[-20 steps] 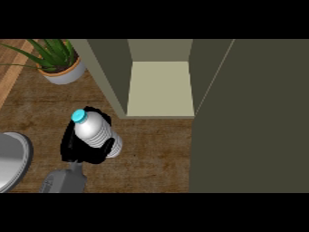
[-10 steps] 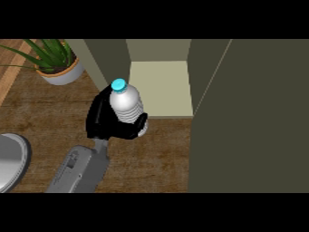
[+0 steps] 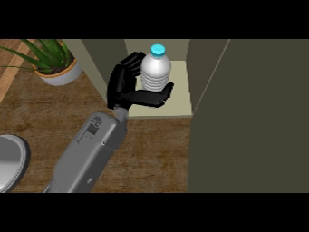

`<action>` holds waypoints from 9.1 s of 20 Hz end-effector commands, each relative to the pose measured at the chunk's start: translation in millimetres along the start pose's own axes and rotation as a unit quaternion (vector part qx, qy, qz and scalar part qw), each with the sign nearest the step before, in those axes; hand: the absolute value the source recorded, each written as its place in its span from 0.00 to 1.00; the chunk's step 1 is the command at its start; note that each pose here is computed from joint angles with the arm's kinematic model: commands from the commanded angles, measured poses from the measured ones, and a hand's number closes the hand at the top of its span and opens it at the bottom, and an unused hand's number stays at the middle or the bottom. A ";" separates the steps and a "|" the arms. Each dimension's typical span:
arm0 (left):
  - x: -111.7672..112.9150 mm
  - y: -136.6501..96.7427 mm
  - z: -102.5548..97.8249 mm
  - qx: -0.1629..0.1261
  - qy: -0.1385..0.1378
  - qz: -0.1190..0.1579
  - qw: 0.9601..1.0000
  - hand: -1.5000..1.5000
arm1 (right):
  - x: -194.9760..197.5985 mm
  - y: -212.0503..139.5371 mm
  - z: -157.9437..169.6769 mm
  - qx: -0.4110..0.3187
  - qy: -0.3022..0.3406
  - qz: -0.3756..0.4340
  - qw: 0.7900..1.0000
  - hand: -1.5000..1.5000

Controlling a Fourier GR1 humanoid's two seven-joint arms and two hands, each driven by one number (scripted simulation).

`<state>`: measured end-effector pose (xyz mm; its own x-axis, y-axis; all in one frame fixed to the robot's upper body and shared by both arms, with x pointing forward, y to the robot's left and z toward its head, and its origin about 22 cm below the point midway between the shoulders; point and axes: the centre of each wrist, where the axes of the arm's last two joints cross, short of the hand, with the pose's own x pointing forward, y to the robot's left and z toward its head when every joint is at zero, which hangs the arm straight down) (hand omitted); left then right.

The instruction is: Pick up the bottled water, place it into the cabinet and close the cabinet

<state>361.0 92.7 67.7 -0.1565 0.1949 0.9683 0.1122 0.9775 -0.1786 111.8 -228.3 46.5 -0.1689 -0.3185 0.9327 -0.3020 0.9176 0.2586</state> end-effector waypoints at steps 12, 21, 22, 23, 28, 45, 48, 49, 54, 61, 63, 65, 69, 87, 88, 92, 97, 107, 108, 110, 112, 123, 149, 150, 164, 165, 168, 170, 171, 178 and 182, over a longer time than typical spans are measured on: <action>-5.6 -12.1 -69.4 0.067 0.002 -0.124 0.990 1.00 | -2.3 -0.2 -6.1 0.016 0.012 -0.009 1.000 0.00; -21.5 13.4 -73.1 0.104 0.002 -0.195 0.975 1.00 | -11.4 -10.4 3.0 0.027 0.009 -0.007 1.000 0.00; -28.7 22.4 -68.7 0.102 -0.003 -0.208 0.973 1.00 | -7.9 -9.0 -4.8 0.022 0.006 -0.013 1.000 0.00; -25.0 21.7 -72.3 0.115 -0.002 -0.217 0.970 1.00 | 5.1 -1.8 -13.7 0.025 -0.002 -0.001 1.000 0.00; -36.3 23.5 -66.4 0.125 -0.006 -0.287 0.950 1.00 | -14.7 4.8 -1.5 0.031 0.004 -0.007 0.999 0.00; -49.0 66.4 -56.1 0.175 0.014 -0.337 0.925 0.00 | 0.7 -5.0 -7.9 0.036 0.003 -0.016 0.999 0.00; -31.2 84.8 -66.6 0.191 0.016 -0.334 0.923 0.00 | -6.5 -2.1 -9.7 0.028 -0.002 -0.013 1.000 0.00; -38.2 67.7 -64.0 0.184 0.008 -0.330 0.926 0.00 | -15.8 2.0 -6.4 0.042 0.003 -0.013 0.999 0.00; -33.9 67.8 -66.0 0.143 -0.025 -0.257 0.955 0.00 | -5.2 1.5 -4.2 0.026 -0.010 -0.004 1.000 0.00; -41.4 66.1 -58.5 0.097 -0.074 -0.156 0.980 0.00 | -16.4 -15.4 8.4 0.019 -0.005 -0.002 1.000 0.00; -52.3 46.7 -50.8 0.078 -0.090 -0.130 0.984 0.00 | -14.1 6.3 -8.1 0.019 -0.002 0.002 1.000 0.00; -46.2 54.8 -53.5 0.067 -0.096 -0.116 0.986 0.00 | -2.4 -16.5 5.4 0.017 -0.012 0.009 1.000 0.00; -44.6 46.2 -50.8 0.051 -0.109 -0.097 0.988 0.00 | -17.6 -9.2 -10.6 0.007 -0.005 0.011 1.000 0.00; -39.2 32.6 25.5 0.003 -0.092 0.018 0.996 0.00 | 2.3 7.1 19.4 -0.017 0.001 0.010 1.000 0.00; -34.9 27.9 33.9 -0.009 -0.096 0.022 0.995 0.00 | -0.3 21.3 5.5 -0.007 0.004 0.015 1.000 0.00; -5.8 38.3 67.9 -0.024 -0.110 0.031 0.993 0.00 | -0.6 18.7 4.8 -0.005 0.003 0.006 1.000 0.00; 21.1 21.4 134.8 -0.035 -0.093 0.064 0.993 0.00 | 9.9 11.7 19.3 0.020 0.016 0.027 0.999 0.00; 50.1 44.3 208.9 -0.002 -0.123 0.061 0.990 0.00 | 24.7 30.5 11.9 0.201 0.080 0.085 0.973 1.00; 69.5 53.7 221.1 -0.004 -0.126 0.059 0.990 0.00 | 32.4 21.3 18.1 0.210 0.081 0.089 0.970 1.00; 67.3 77.1 224.1 0.003 -0.133 0.049 0.990 0.00 | 23.5 25.3 13.5 0.241 0.076 0.079 0.964 1.00; 69.7 65.7 250.6 0.011 -0.141 0.049 0.989 0.00 | 27.9 43.3 15.1 0.248 0.081 0.075 0.962 1.00; 96.9 118.8 285.7 0.022 -0.134 0.058 0.989 0.00 | 40.4 97.2 -9.8 0.294 0.052 0.103 0.949 1.00; 124.3 178.5 321.2 -0.002 -0.135 0.066 0.989 0.00 | 24.3 94.5 -104.8 0.240 0.081 0.031 0.967 1.00; 118.3 180.9 325.8 -0.001 -0.139 0.075 0.987 0.00 | 33.5 84.9 -107.2 0.231 0.074 0.010 0.970 1.00; 143.3 211.2 355.0 0.034 -0.150 0.068 0.986 0.00 | 62.8 61.3 -272.1 0.223 0.096 0.003 0.970 1.00; 141.7 221.5 364.1 0.037 -0.151 0.061 0.986 0.00 | 27.7 61.4 -267.4 0.230 0.097 0.004 0.968 1.00; 156.2 219.3 363.5 0.027 -0.145 0.069 0.987 0.00 | 44.9 50.9 -301.0 0.236 0.094 0.004 0.967 1.00; 155.9 221.2 352.1 0.034 -0.156 0.060 0.985 0.00 | 43.4 69.4 -314.1 0.250 0.103 0.012 0.963 1.00; 136.6 212.2 366.8 0.037 -0.139 0.068 0.987 0.00 | 33.9 76.7 -311.2 0.244 0.109 0.015 0.963 1.00; 156.8 222.9 367.6 0.020 -0.135 0.081 0.987 0.00 | 23.9 80.0 -322.1 0.262 0.124 -0.010 0.957 1.00; 150.0 220.0 362.9 0.010 -0.139 0.078 0.987 0.00 | 15.9 78.9 -322.7 0.278 0.118 -0.023 0.953 1.00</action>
<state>6.9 368.0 112.2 -0.4048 0.3487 0.8453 0.1181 0.9366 -0.3298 367.6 -110.1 155.8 0.0150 -0.2034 0.9790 -0.7685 0.6240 0.1414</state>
